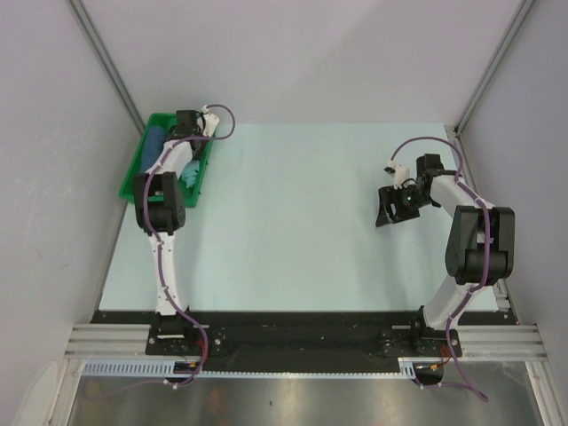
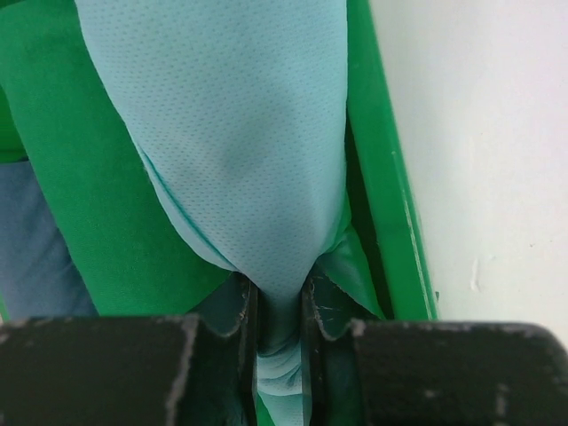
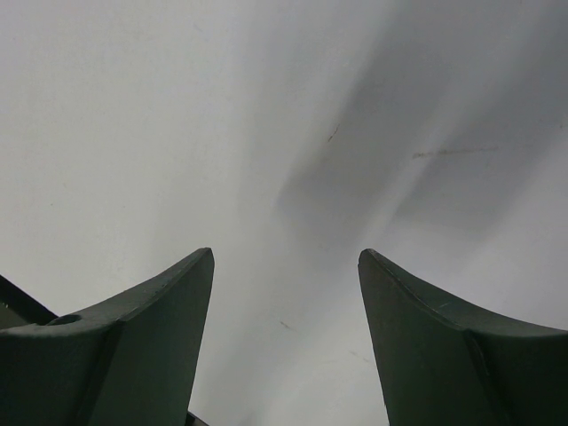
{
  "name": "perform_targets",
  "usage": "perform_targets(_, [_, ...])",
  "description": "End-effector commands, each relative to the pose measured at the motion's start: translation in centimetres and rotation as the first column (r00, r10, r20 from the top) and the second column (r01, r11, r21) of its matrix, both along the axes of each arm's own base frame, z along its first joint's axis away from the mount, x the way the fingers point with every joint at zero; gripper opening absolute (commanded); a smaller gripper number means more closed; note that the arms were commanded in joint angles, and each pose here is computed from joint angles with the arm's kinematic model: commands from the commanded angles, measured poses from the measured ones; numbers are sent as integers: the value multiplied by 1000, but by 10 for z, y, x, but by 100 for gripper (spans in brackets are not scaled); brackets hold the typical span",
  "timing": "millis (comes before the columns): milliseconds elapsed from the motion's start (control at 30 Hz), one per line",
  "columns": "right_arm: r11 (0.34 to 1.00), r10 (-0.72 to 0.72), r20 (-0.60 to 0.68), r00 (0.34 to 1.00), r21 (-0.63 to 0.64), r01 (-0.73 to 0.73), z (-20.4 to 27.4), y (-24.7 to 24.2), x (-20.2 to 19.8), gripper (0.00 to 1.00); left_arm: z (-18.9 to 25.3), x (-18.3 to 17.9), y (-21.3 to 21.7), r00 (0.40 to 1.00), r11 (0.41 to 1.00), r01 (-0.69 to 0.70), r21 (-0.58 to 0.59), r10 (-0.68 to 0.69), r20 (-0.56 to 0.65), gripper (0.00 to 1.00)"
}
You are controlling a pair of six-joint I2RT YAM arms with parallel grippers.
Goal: Roll the t-shirts
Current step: Place the T-shirt in the bin.
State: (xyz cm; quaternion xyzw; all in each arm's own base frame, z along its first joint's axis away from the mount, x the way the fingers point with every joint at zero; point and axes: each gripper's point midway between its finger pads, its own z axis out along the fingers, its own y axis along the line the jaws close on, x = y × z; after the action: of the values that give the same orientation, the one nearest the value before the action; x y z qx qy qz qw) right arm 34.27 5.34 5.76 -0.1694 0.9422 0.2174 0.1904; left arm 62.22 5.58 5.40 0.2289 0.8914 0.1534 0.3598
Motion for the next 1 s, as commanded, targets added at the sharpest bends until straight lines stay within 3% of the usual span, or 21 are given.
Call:
perform_targets(0, [1000,-10,-7,1000,5,10,-2,-1,0,72,30,-2,-9,998,999,52,1,-52,38,9])
perform_targets(167, [1000,-10,-16,1000,9,10,-3,0,-1,72,51,-3,-13,997,993,-3,-117,13,80,35])
perform_targets(467, [1000,-2,-12,1000,4,2,-2,0,-2,72,80,10,-15,981,970,-67,-235,106,160,48])
perform_targets(500, [1000,-2,-15,1000,8,3,-2,0,-2,72,81,12,-16,979,968,-69,-242,112,168,52])
perform_targets(533, [1000,-1,-17,1000,11,1,-2,1,-2,72,83,12,-15,977,966,-79,-248,124,174,63])
perform_targets(767, [1000,0,-19,1000,12,0,-3,1,-2,72,102,20,-1,941,957,-137,-254,206,270,66])
perform_targets(967, [1000,-5,-17,1000,15,6,-3,1,-2,72,127,29,-2,902,945,-109,-309,224,369,76])
